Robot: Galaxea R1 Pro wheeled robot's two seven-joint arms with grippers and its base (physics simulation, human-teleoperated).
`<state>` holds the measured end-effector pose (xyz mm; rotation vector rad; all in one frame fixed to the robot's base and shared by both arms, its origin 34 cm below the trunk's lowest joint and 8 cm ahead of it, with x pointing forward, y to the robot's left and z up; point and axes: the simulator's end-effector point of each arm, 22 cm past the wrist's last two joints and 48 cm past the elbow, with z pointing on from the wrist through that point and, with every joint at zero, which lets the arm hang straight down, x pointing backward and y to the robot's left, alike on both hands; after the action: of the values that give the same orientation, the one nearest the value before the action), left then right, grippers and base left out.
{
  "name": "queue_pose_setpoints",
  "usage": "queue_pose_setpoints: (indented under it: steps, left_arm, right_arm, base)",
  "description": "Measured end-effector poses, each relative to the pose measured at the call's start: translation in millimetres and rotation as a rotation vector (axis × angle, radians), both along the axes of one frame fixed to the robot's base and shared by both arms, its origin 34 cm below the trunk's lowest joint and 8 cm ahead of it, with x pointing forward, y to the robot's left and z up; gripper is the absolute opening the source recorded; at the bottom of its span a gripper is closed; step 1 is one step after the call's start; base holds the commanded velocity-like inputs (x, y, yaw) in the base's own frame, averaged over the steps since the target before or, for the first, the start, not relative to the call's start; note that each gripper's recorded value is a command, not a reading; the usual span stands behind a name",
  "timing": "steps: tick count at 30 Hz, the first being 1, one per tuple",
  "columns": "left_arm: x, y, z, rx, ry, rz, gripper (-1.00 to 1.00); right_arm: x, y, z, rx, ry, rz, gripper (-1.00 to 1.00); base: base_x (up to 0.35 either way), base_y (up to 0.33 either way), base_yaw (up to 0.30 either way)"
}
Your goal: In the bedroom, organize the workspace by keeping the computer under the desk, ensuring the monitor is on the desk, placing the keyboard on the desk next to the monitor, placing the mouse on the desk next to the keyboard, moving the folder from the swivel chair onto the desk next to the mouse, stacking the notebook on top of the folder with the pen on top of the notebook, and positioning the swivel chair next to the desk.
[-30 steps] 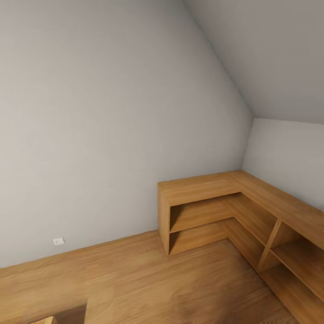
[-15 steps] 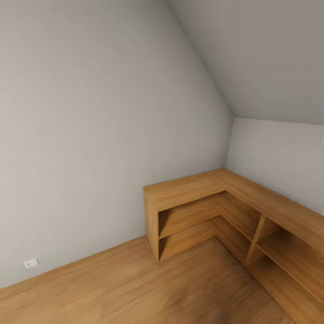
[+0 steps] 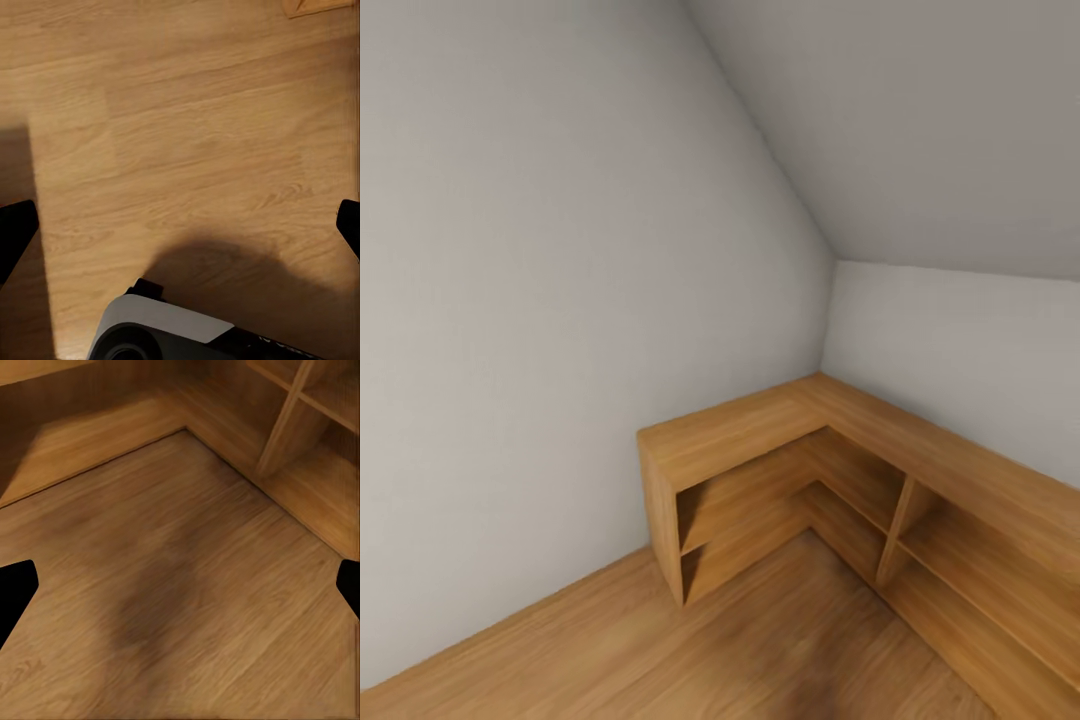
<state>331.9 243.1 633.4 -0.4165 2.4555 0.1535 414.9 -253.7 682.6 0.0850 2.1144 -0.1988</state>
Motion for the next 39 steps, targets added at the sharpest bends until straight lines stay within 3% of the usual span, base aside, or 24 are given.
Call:
queue_pose_setpoints:
  steps: [33, 39]
  left_arm:
    - [-0.1, 0.1, -0.2, 0.000, 0.001, 0.000, 1.00]
    - [-0.3, 0.1, -0.3, 0.000, 0.001, 0.000, 1.00]
  right_arm:
    - [-0.2, 0.0, -0.4, 0.000, 0.002, 0.000, 1.00]
    - [-10.4, -0.2, -7.1, -0.003, 0.030, 0.004, 1.00]
  base:
    - [0.008, 0.000, -0.276]
    - [0.000, 0.000, -0.276]
